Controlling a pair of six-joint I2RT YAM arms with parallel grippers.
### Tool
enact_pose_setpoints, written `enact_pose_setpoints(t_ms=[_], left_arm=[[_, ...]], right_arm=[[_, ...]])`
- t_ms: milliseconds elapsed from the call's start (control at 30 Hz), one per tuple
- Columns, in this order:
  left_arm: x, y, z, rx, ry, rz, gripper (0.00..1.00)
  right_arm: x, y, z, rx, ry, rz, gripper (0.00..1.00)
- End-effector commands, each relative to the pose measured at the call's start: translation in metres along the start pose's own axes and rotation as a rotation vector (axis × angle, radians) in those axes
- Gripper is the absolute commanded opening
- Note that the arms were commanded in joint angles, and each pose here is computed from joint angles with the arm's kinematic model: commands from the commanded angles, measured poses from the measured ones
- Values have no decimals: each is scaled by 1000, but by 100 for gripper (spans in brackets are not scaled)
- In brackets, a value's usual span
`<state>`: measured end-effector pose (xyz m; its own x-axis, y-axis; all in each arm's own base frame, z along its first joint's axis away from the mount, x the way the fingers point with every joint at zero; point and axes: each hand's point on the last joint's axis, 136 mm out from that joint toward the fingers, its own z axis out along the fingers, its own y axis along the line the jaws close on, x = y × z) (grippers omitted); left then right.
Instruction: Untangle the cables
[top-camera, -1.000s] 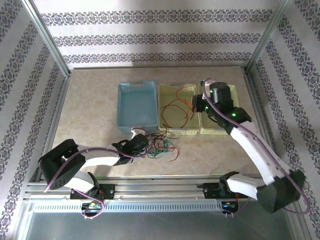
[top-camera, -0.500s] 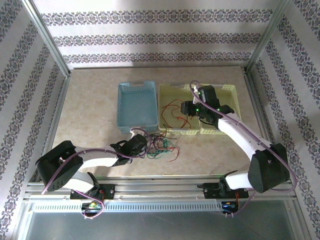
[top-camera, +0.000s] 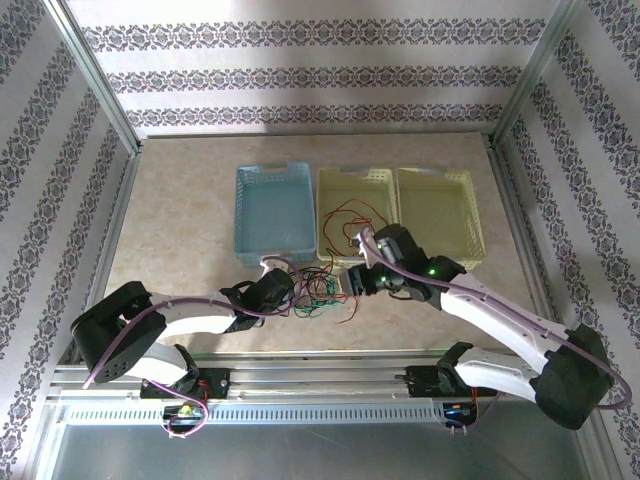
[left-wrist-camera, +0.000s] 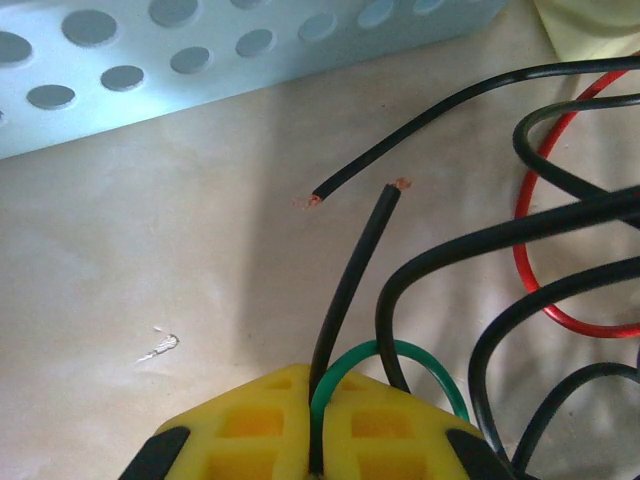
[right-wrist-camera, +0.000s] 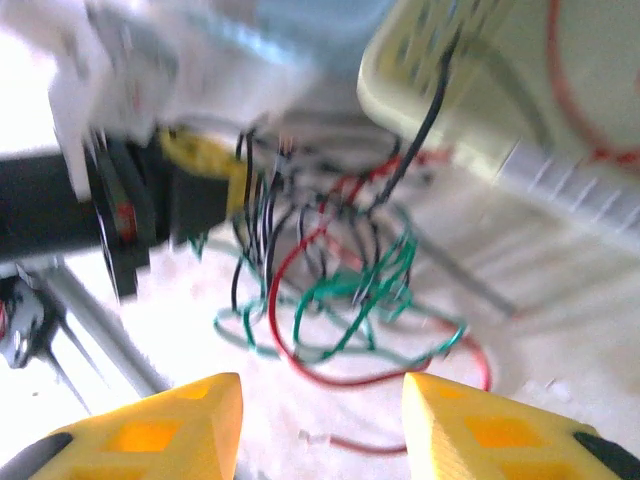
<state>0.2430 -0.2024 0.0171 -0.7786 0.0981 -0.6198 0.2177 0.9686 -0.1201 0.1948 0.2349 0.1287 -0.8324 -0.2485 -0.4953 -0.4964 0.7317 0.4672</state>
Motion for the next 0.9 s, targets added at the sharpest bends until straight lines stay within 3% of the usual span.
enact_pose_setpoints(t_ms=[0,200,533,667,767,867], left_arm=[[14,8,4,-25,52,22,0],[14,7,6,-27,58,19,0],[13,9,4,-38,57,13,0],[12,7,5,-32,59,16,0],[12,6,5,-29,62,20,0],[12,6,5,-29,62,20,0]], right_arm=[[26,11,9,-60,101,-20,46],[34,5,28,9,159,-78,52],[26,-12,46,196,216,-233,54],[28,-10,55,196,243,-261,53],[26,-8,60,193,248,-278,47],[21,-7,59,199,237,-282,25]])
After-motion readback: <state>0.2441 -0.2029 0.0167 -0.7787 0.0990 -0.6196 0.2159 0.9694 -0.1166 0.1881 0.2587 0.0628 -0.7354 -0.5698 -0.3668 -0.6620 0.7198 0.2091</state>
